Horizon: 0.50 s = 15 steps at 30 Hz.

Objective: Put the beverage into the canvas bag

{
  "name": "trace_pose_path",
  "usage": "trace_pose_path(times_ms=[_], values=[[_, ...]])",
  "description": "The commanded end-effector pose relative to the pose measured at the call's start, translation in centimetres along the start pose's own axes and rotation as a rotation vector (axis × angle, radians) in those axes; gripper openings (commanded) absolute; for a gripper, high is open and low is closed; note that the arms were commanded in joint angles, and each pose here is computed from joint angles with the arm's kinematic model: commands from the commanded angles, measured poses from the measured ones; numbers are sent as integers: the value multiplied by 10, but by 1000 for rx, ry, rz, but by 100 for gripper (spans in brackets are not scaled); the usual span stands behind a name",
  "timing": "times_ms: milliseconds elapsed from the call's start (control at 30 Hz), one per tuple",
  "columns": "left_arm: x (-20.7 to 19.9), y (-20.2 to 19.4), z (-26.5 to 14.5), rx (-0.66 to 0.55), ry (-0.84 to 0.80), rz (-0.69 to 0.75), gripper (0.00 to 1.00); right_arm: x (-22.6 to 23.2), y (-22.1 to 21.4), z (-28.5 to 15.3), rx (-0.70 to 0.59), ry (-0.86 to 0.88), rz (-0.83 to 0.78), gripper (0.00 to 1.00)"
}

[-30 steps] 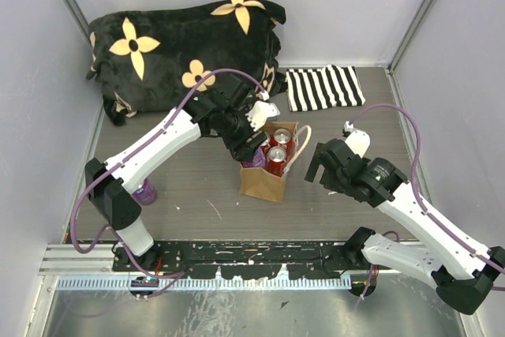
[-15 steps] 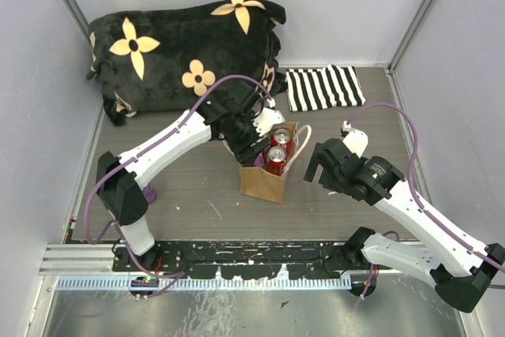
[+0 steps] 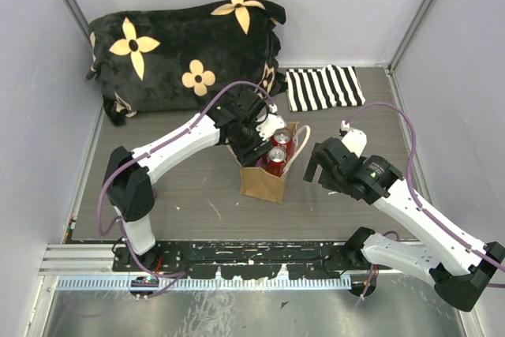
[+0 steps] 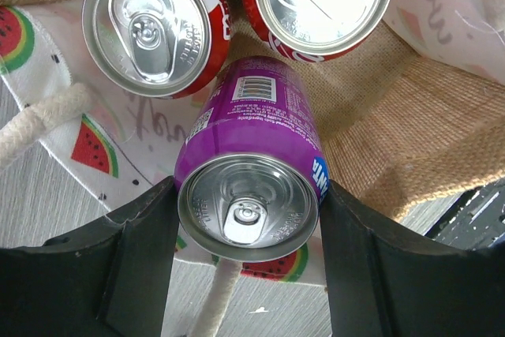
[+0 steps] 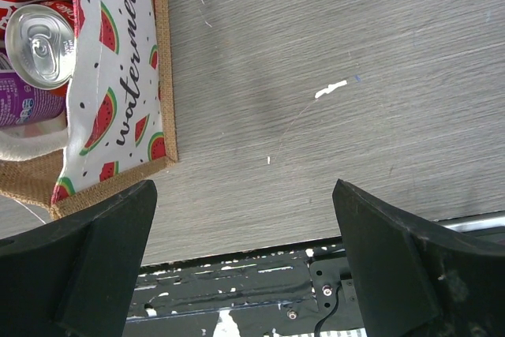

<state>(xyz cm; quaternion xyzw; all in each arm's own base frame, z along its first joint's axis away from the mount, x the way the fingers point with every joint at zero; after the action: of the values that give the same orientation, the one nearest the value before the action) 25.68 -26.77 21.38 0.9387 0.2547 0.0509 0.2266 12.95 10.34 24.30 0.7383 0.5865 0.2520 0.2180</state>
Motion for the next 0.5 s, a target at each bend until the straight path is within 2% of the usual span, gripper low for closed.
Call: trace_pose_path(times_ms=[0,467], values=[[1,1,11,3,28,-15,0,4,11,-5,-39,4,-7,100],[0,-5,35,61,47,-29,0,0,9,-6,-35,-5,-11,100]])
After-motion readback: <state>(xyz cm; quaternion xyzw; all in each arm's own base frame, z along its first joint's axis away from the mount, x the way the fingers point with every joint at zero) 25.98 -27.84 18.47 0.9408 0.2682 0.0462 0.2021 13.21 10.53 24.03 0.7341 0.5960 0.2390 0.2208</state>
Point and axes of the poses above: each gripper's point midway between its finger pads, its own z axis out along the fingers, its own x axis along the line the jaws close on, y = z × x, the point moved 8 cm from there along -z, back along the fingers, and after that the axes turned 6 degrees about -z, right-handed, at the moved point
